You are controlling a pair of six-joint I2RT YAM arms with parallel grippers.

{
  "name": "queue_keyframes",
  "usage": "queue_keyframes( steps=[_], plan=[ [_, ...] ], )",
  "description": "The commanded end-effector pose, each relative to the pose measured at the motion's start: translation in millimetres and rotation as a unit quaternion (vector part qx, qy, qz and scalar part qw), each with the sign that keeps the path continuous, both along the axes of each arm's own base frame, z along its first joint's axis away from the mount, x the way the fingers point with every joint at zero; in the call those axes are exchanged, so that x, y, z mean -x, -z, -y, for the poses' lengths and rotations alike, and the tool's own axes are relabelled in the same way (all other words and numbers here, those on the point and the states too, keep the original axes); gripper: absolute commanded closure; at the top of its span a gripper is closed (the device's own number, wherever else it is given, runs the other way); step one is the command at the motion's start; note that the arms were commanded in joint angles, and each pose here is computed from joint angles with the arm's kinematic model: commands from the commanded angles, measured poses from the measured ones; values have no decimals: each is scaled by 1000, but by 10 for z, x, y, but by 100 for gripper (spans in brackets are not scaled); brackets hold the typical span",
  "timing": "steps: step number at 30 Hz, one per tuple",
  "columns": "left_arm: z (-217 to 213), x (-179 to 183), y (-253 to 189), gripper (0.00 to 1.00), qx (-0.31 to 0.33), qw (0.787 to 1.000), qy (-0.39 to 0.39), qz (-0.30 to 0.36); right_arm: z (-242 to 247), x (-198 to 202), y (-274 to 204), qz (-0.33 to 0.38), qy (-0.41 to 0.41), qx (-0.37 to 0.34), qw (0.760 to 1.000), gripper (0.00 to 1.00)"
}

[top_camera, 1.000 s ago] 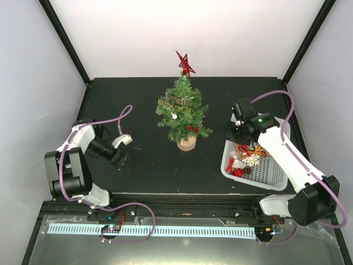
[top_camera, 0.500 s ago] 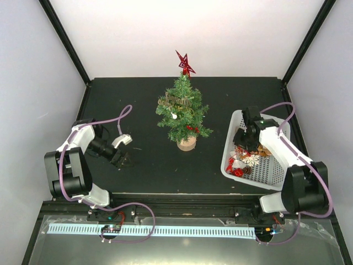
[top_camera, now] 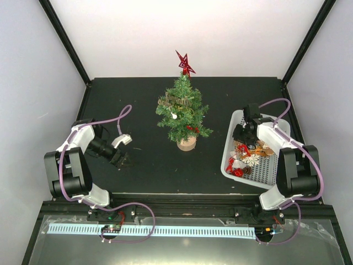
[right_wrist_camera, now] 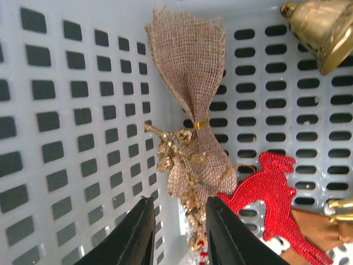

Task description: Decorate the small christmas tree

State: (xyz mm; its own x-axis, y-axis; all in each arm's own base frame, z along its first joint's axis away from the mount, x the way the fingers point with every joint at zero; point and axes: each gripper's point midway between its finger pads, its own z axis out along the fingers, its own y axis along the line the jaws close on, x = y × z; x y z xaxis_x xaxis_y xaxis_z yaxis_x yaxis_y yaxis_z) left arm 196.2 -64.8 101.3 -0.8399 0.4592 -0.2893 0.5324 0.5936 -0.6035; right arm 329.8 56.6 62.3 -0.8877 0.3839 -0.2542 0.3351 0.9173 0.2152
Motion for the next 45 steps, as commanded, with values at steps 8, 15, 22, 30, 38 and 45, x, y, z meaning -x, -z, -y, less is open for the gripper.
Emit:
queue_keyframes(
  steps=[8, 15, 22, 30, 38, 45],
  plan=[
    [25, 15, -21, 1, 21, 1000, 0, -12, -1, -81, 168, 1, -18, -16, 1000, 74],
    [31, 17, -25, 1, 25, 1000, 2, -13, -7, -1, 222, -8, -18, -19, 1000, 77],
    [30, 14, -31, 1, 26, 1000, 1, -11, 57, 4, 232, -17, -13, -1, 1000, 90],
    [21, 12, -37, 1, 26, 1000, -1, -9, 168, -61, -27, 6, -2, 30, 1000, 91],
    [24, 14, -33, 1, 29, 999, -1, -13, 247, -66, -436, 40, 6, 48, 998, 92],
    [22, 11, -32, 1, 29, 999, -1, -14, 210, -36, -933, 85, -2, 35, 996, 93]
  ],
)
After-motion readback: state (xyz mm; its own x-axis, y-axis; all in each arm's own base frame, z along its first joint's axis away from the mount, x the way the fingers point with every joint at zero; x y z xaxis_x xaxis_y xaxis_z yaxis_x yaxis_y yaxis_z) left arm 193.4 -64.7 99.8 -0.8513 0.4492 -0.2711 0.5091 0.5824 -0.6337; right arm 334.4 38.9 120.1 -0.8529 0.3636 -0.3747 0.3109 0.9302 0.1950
